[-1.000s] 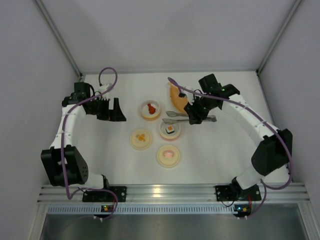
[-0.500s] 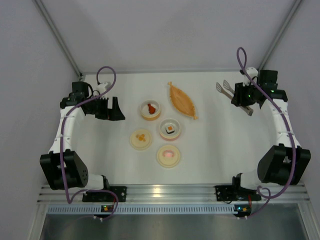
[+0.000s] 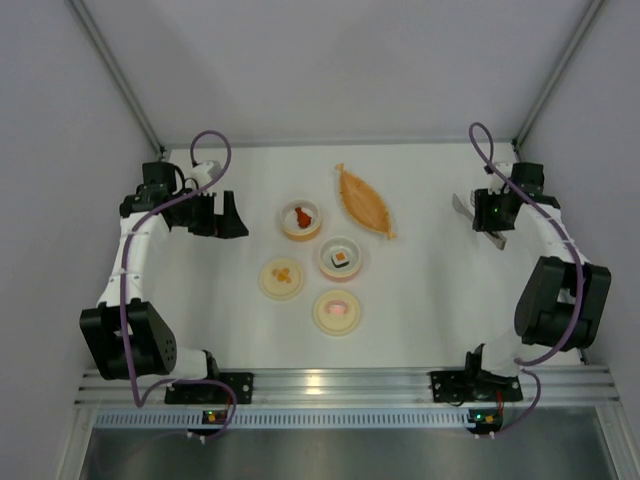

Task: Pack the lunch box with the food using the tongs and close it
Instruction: Place the clamp at the center of the board.

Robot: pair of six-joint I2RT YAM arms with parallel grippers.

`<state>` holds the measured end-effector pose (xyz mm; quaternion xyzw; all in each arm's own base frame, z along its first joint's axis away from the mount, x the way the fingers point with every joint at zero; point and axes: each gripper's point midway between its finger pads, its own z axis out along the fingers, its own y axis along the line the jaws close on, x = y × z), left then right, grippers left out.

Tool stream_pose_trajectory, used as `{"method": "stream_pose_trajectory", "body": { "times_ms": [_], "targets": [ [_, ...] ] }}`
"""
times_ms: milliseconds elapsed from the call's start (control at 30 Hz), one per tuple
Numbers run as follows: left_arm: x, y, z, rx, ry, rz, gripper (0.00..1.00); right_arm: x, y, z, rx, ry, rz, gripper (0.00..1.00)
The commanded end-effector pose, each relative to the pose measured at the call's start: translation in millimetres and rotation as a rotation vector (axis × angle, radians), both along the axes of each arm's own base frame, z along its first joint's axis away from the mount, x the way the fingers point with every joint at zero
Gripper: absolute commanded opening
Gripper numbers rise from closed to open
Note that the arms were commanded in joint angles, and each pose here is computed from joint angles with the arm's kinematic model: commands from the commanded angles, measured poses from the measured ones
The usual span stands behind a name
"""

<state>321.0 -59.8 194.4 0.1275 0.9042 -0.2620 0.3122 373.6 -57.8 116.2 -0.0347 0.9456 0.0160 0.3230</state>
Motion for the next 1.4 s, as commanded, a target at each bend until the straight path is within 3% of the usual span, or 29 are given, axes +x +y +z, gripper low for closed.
{"method": "stream_pose_trajectory", "body": {
  "times_ms": [0, 500, 800, 867, 933, 1167, 1367],
  "targets": [
    [4, 5, 7, 0.024, -0.062, -0.003, 0.98, 19, -17, -4, -0.034, -0.068, -0.009, 0.45],
    [4, 5, 2, 0.014, -0.056, -0.004, 0.98, -10, -12, -76, -0.016, 0.149, 0.096, 0.50],
    [0, 4, 2, 0.019, -0.051, -0.018, 0.98, -22, -9, -92, 0.004, 0.219, 0.097, 0.67],
    [-2, 4, 3, 0.019, -0.052, -0.023, 0.98, -23, -7, -88, 0.013, 0.215, 0.096, 0.76],
    [-3, 4, 4, 0.025, -0.057, -0.029, 0.98, -19, -3, -75, 0.035, 0.187, 0.106, 0.99],
    [-16, 6, 6, 0.064, -0.063, -0.076, 0.98, -9, 12, -9, 0.095, 0.081, 0.138, 0.99],
    [-44, 12, -2, 0.182, -0.077, -0.193, 0.98, -6, 35, 80, 0.144, -0.093, 0.204, 0.99]
  ]
}}
